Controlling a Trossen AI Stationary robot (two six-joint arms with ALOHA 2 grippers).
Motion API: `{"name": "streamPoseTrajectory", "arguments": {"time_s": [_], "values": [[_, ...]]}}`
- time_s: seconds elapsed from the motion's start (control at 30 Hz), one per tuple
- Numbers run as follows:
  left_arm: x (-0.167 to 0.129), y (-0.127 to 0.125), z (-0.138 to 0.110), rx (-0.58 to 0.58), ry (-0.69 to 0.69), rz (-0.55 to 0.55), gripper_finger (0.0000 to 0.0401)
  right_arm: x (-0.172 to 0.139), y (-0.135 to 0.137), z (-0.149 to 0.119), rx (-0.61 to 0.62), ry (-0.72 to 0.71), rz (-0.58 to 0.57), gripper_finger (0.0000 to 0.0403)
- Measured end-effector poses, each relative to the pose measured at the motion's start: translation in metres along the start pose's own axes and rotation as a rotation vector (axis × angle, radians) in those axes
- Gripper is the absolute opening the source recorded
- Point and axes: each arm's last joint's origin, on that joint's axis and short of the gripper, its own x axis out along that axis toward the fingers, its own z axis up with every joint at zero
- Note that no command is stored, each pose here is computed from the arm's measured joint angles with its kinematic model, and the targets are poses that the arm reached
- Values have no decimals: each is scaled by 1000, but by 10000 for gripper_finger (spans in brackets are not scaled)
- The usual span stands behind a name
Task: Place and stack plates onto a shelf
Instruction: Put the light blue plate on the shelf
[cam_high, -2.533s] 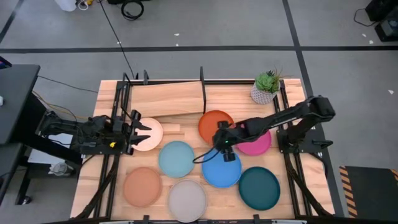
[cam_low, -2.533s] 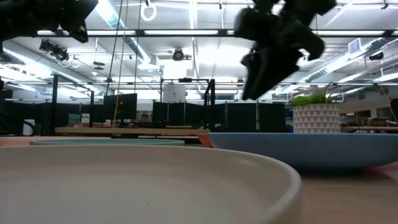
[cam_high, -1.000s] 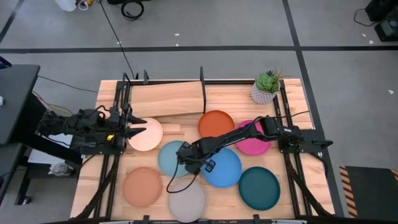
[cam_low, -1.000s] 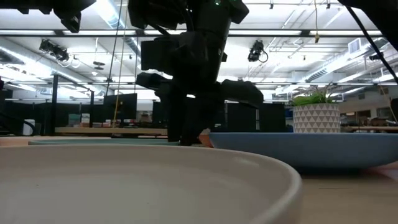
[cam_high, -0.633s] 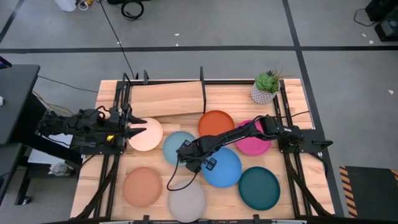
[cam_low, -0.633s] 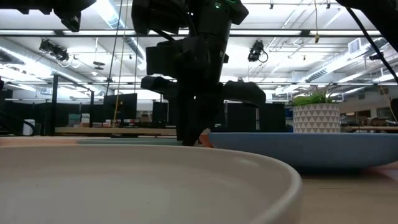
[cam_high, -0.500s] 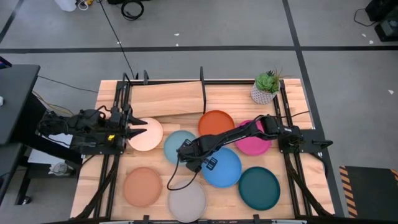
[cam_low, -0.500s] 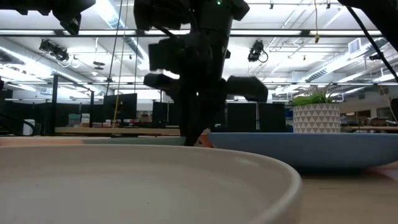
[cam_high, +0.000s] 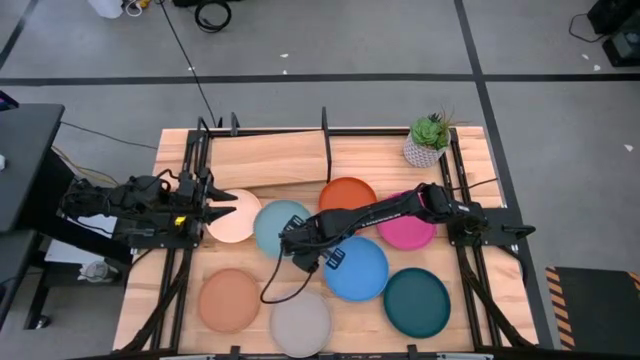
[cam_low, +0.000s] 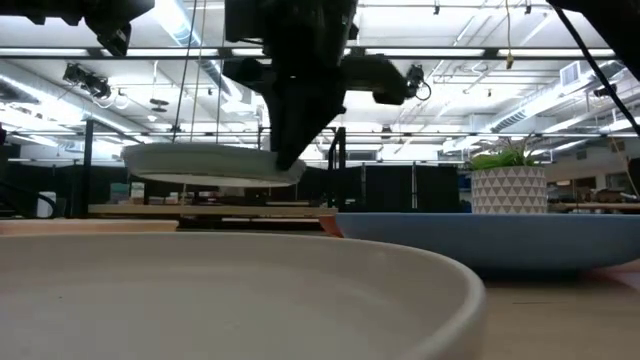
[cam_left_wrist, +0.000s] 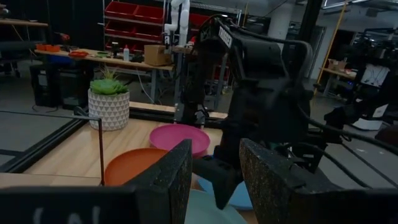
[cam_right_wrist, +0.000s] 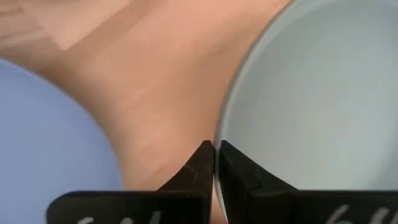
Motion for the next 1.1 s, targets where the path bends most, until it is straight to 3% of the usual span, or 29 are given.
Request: {"name": "streamPoseTrajectory", "arguments": {"time_s": [0.2,0.47,1.1], "values": [[0,0,0,0,0,0,142,6,-36,-32,136,39,-87,23],[0,0,0,0,0,0,142,14,-79,-91,382,58,-91,23],[0,0,0,0,0,0,142,18,-121,-170,536,39,-78,28]]}}
